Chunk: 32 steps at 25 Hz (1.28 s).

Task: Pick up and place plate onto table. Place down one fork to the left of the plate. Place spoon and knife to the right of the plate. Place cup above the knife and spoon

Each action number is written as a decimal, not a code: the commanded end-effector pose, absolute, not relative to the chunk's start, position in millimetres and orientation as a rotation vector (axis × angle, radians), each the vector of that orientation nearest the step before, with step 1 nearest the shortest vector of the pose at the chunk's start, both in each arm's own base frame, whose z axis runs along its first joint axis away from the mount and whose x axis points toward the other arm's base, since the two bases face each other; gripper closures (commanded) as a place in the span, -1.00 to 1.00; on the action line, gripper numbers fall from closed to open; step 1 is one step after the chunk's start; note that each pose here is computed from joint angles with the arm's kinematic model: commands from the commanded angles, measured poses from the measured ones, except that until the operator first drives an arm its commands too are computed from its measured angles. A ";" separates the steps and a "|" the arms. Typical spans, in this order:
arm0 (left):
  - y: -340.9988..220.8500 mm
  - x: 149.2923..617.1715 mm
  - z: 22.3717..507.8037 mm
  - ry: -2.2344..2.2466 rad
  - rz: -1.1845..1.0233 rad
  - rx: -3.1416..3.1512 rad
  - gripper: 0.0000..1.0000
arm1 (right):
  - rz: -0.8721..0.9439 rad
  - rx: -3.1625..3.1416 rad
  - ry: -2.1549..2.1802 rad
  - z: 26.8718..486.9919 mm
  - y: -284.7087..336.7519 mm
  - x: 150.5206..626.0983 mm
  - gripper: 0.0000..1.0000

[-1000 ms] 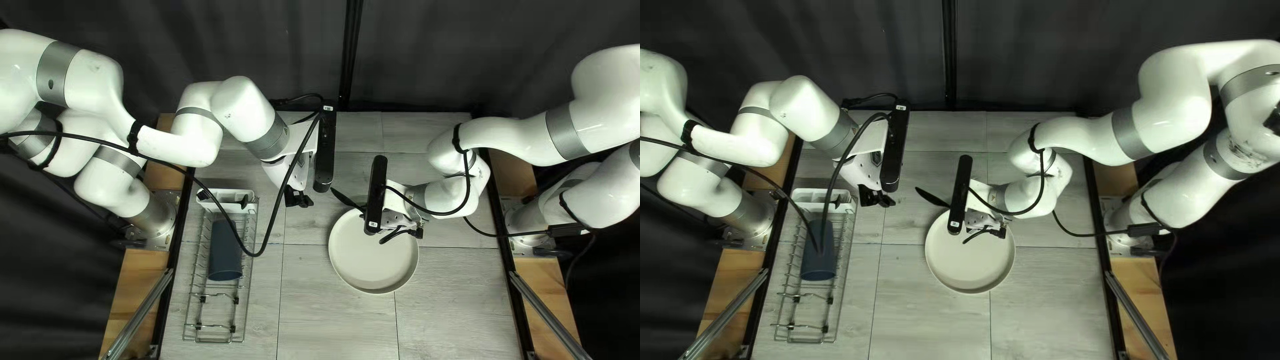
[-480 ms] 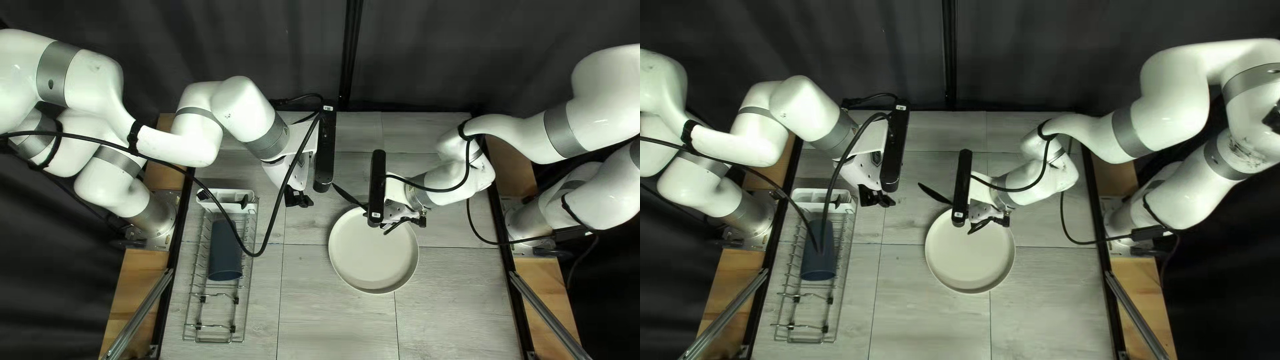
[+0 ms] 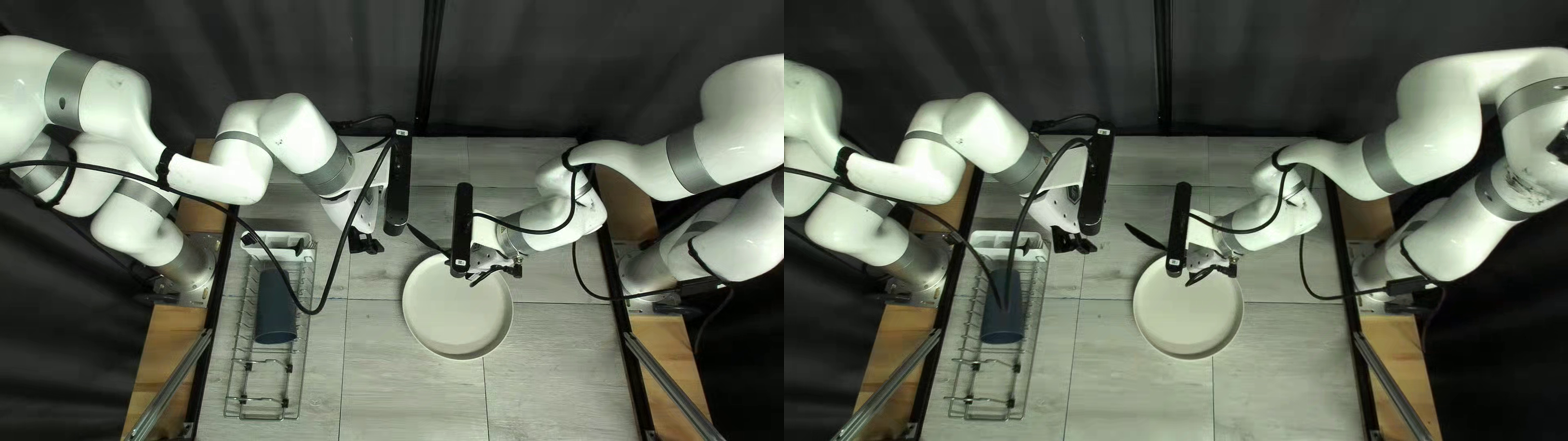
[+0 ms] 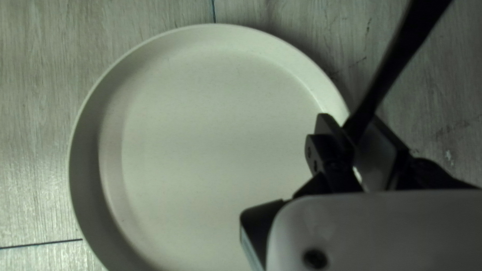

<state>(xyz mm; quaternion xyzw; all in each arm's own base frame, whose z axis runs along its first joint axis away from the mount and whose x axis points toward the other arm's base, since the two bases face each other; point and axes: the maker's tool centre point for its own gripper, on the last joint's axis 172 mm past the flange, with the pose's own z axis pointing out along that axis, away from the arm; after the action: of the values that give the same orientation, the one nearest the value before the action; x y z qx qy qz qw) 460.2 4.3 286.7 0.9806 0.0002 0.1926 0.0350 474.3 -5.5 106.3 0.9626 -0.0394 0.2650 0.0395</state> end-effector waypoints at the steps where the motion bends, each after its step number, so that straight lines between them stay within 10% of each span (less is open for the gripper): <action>1: 4.3 460.2 286.7 0.001 0.592 3.014 -1.00 | 0.747 2.997 -0.170 102.9 -8.5 469.6 1.00; 19: 4.3 460.2 286.7 0.001 0.592 3.014 -1.00 | -0.097 2.697 -1.073 161.8 -46.5 388.7 1.00; 32: 4.3 460.2 286.7 0.001 0.592 3.014 -1.00 | -0.044 2.714 -1.060 160.6 -49.3 373.2 1.00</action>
<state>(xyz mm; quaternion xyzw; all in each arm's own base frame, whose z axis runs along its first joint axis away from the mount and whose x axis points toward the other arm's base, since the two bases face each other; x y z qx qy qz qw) 460.2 4.3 286.6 0.9806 0.0002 0.1926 0.0350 383.4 -47.5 159.9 0.9242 -0.3612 -0.0285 0.1207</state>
